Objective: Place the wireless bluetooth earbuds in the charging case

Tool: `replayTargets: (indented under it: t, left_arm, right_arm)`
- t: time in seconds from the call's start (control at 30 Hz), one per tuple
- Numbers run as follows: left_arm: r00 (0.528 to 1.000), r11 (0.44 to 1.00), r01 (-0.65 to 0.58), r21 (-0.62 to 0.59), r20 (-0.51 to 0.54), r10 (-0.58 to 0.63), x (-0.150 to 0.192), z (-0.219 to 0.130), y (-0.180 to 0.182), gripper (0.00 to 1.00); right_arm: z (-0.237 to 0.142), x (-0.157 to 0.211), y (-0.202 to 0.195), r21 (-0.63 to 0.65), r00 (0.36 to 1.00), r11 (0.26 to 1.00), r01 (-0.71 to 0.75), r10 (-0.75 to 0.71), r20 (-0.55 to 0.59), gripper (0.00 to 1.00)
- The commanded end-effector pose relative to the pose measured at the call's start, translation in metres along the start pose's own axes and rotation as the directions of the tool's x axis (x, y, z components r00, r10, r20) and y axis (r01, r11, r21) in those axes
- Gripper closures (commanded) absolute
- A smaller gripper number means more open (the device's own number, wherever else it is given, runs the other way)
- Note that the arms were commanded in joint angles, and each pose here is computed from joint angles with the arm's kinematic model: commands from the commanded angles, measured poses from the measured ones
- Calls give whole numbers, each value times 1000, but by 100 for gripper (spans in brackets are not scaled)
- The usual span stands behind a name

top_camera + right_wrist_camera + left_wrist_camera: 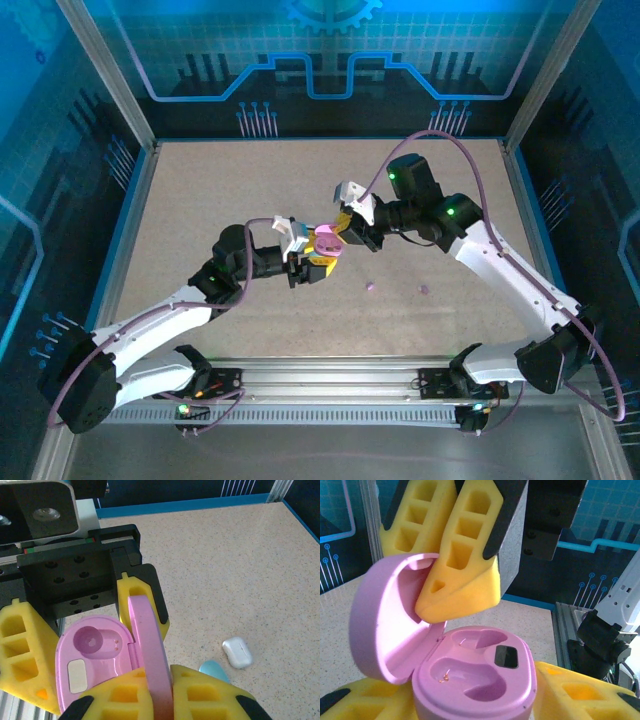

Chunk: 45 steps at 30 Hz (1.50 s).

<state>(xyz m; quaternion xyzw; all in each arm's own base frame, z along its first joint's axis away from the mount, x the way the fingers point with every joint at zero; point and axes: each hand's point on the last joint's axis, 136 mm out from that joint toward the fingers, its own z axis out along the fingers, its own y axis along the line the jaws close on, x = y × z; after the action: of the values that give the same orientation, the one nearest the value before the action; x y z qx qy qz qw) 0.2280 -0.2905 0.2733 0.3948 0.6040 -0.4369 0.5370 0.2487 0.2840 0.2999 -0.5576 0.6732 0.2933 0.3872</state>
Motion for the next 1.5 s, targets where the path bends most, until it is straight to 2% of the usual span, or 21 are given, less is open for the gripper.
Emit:
replayTargets:
  t: [0.0,0.47,0.7,1.0,1.13,1.23,1.37,1.47]
  left_arm:
    - [999,1000,-19,2,45,19,-17,3,0,47]
    - [998,1000,-14,15,58,13,-20,3,-2,44]
    - [999,1000,-10,17,45,9,-17,4,-2,55]
    - [999,1000,-17,8,44,16,-17,2,-2,63]
    - [999,1000,-18,17,45,17,-17,2,-3,64]
    - [999,1000,-18,16,45,18,-15,2,-4,64]
    - [999,1000,-20,-8,47,20,-12,0,-1,64]
    - [998,999,-24,-39,58,26,-11,-2,3,64]
  right_arm:
    - [-3,-6,5,1,999,1000,27,-27,23,87]
    - [-3,-6,5,1,999,999,32,-32,24,87]
    - [-3,-7,7,-5,999,999,34,-34,29,86]
    - [-4,-7,9,-14,999,999,30,-29,28,81]
    - [-5,-10,6,4,999,1000,10,-10,32,68]
    - [-12,-18,-2,43,998,998,-41,38,49,54]
    - [-35,-36,-14,91,982,984,-153,141,127,44]
    - [-62,-46,-28,152,937,940,-305,268,223,37]
